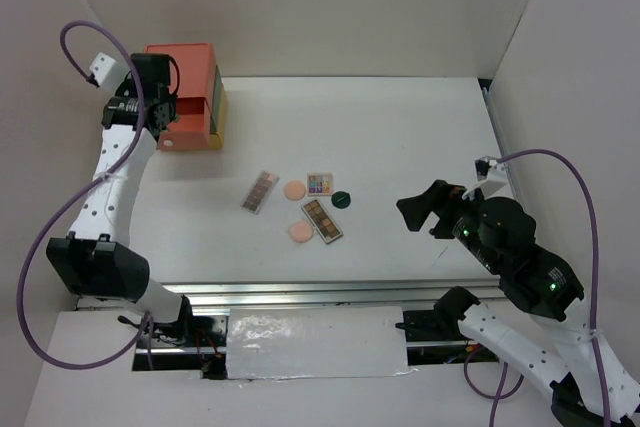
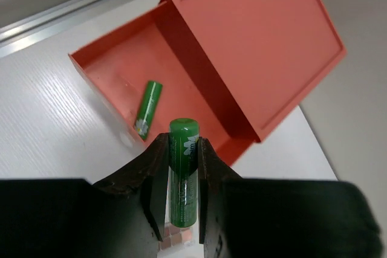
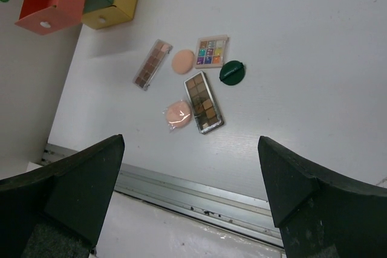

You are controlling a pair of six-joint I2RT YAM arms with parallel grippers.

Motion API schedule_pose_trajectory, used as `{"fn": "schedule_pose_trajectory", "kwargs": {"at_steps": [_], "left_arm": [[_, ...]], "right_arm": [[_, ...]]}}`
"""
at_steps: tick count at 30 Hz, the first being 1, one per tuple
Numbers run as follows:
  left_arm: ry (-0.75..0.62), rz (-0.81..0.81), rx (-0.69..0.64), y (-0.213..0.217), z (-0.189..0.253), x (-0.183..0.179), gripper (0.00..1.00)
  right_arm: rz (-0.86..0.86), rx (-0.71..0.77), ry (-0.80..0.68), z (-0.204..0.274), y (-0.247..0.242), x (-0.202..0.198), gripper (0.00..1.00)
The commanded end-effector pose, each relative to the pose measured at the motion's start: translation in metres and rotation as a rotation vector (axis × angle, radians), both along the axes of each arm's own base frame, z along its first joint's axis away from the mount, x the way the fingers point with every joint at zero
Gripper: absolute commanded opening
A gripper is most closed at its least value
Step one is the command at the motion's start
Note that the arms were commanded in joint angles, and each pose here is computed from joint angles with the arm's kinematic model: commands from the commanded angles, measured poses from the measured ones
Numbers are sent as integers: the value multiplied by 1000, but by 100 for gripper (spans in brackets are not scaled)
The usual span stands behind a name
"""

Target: Organize the makeup

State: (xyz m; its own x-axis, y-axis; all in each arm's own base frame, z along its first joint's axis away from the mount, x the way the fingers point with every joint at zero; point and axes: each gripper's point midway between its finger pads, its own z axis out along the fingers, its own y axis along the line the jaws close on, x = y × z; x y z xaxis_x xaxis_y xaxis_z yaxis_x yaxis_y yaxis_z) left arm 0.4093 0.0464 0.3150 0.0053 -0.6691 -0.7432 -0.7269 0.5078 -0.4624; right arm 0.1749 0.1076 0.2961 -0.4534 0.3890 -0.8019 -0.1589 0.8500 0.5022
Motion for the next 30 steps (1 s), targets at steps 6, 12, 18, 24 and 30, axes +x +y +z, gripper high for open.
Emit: {"fn": "schedule_pose_trajectory", "kwargs": {"at_steps": [6, 12, 18, 24, 30], "left_arm": [[58, -29, -34, 34, -28, 31, 40], [21, -48, -41, 44, -20, 45, 79], [-92, -78, -52, 34, 6, 13, 99], [-138, -17, -123, 26, -32, -64, 66], [-177, -82, -153, 13, -77, -75, 54]], "right_arm": [[14, 17, -44, 19, 4, 3, 100], [1, 7, -43, 18, -1, 2, 100], [18, 6, -30, 15, 6, 5, 100], [37, 21, -24, 8, 13, 8, 100], [74, 47, -36, 12, 20, 5, 100]]}}
